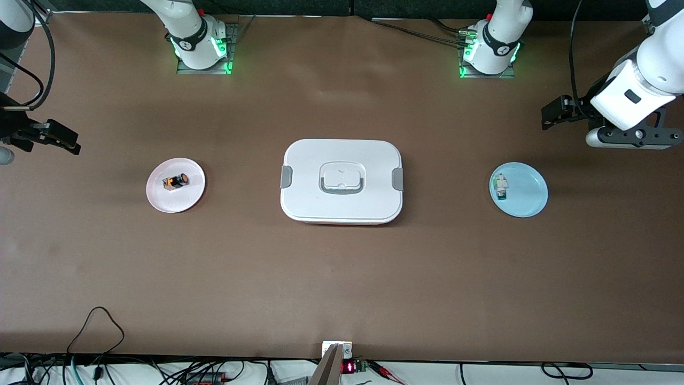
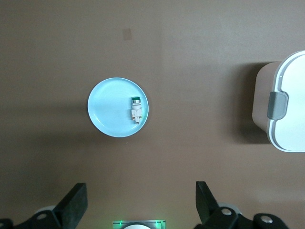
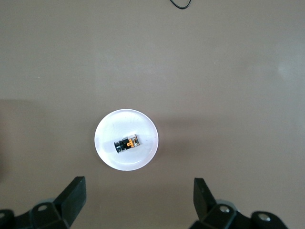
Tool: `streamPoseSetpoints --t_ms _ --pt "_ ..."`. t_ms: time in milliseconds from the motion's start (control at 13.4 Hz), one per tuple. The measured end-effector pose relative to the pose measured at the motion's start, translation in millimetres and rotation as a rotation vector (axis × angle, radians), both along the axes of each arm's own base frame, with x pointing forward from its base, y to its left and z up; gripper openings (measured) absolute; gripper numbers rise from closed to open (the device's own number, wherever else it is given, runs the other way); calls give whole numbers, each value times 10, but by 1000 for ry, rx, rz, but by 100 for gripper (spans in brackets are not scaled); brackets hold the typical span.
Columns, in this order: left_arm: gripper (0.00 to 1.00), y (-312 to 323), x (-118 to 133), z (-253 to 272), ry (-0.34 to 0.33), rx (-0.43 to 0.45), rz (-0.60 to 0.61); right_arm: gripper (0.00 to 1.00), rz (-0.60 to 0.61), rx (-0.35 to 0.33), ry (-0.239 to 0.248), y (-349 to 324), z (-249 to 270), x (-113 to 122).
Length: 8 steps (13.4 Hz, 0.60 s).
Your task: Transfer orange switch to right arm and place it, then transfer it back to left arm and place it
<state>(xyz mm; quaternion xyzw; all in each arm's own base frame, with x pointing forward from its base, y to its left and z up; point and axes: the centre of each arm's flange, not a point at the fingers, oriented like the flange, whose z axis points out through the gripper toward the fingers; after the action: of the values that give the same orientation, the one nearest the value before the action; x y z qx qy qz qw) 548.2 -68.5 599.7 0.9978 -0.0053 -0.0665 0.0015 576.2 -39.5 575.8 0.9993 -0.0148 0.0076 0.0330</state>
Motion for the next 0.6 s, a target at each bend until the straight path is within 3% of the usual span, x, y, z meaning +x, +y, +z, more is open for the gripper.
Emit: streamPoseSetpoints --t_ms 596 --pt "100 1 0 0 0 0 0 100 -8 61 19 62 200 -47"
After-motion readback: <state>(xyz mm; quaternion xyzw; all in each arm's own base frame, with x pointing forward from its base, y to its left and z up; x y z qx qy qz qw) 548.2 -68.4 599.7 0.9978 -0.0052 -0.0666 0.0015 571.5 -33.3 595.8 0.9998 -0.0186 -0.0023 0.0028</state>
